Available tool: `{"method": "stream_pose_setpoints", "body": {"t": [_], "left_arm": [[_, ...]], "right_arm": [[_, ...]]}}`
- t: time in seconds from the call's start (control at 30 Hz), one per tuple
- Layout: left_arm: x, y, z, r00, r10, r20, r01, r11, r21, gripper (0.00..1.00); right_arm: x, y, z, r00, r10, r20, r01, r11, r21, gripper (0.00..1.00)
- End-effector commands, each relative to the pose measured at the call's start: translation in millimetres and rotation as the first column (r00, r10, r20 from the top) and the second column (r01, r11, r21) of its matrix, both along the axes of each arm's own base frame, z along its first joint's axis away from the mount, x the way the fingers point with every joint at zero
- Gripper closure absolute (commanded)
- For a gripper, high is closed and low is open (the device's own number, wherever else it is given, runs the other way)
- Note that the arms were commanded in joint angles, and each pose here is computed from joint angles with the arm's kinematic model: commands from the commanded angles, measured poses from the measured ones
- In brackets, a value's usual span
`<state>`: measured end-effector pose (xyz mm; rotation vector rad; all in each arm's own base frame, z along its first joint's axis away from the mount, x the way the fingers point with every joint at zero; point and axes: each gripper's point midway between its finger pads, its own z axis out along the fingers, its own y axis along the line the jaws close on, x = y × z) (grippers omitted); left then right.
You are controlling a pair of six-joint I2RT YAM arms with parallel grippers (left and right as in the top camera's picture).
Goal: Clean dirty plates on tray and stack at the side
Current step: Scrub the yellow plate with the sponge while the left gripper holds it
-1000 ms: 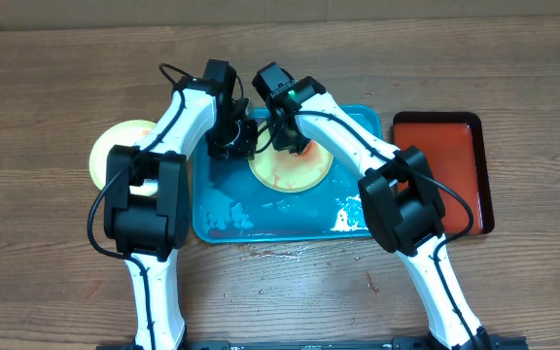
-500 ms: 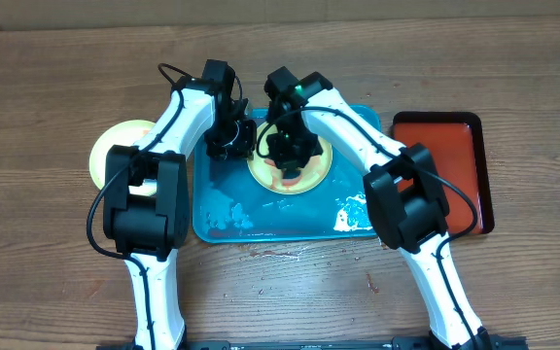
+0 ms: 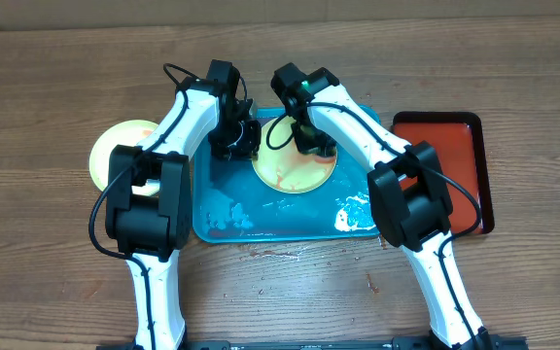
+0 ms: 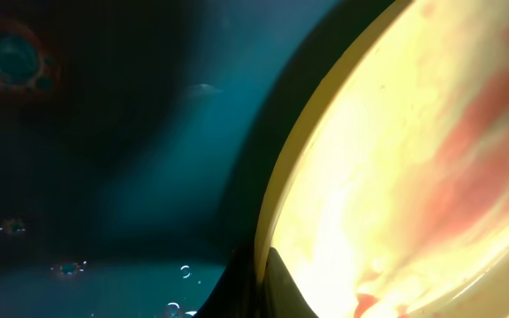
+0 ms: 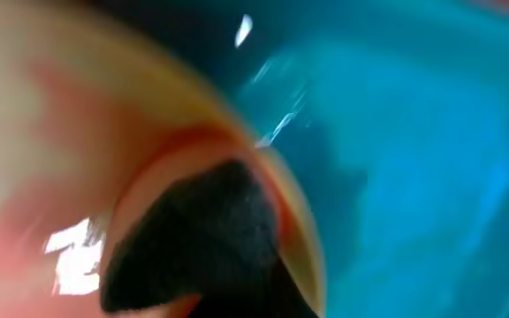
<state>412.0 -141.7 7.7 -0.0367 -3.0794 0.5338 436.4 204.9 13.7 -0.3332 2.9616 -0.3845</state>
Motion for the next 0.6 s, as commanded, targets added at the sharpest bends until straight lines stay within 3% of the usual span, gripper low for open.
{"method": "stream_pose_setpoints", "body": {"t": [0.0,0.13,0.2,0.3,0.4,0.57], "left_arm": [[-4.8,6.0,-2.9,1.0,-0.018,-0.006,0.018,1.0,0.024,0.96],[-4.8,5.9,-2.9,1.0,-0.018,-0.006,0.018,1.0,0.023,0.96],[-4.8,5.9,-2.9,1.0,-0.018,-0.006,0.018,1.0,0.023,0.96],[-4.9,6.0,-2.9,1.0,-0.018,-0.007,0.018,1.0,0.024,0.96],[-5.9,6.2,-3.0,1.0,-0.018,-0.011,0.019,1.0,0.025,0.96],[-5.5,6.1,-3.0,1.0,-0.018,-0.009,0.018,1.0,0.024,0.96]], "right_arm": [[18.3,-8.5,-5.1,0.994,-0.009,0.106,0.019,0.995,-0.093,0.96],[8.8,39.3,-16.3,0.998,0.059,0.028,-0.062,0.989,0.135,0.96],[-4.5,76.4,-18.2,0.993,0.107,-0.046,-0.085,0.937,0.339,0.96],[-19.9,111.2,-12.0,0.981,0.159,-0.112,-0.077,0.848,0.525,0.96],[-31.4,122.2,-7.6,0.97,0.184,-0.16,-0.056,0.806,0.589,0.96],[-50.3,108.3,-9.3,0.951,0.174,-0.255,-0.002,0.83,0.557,0.96]]}}
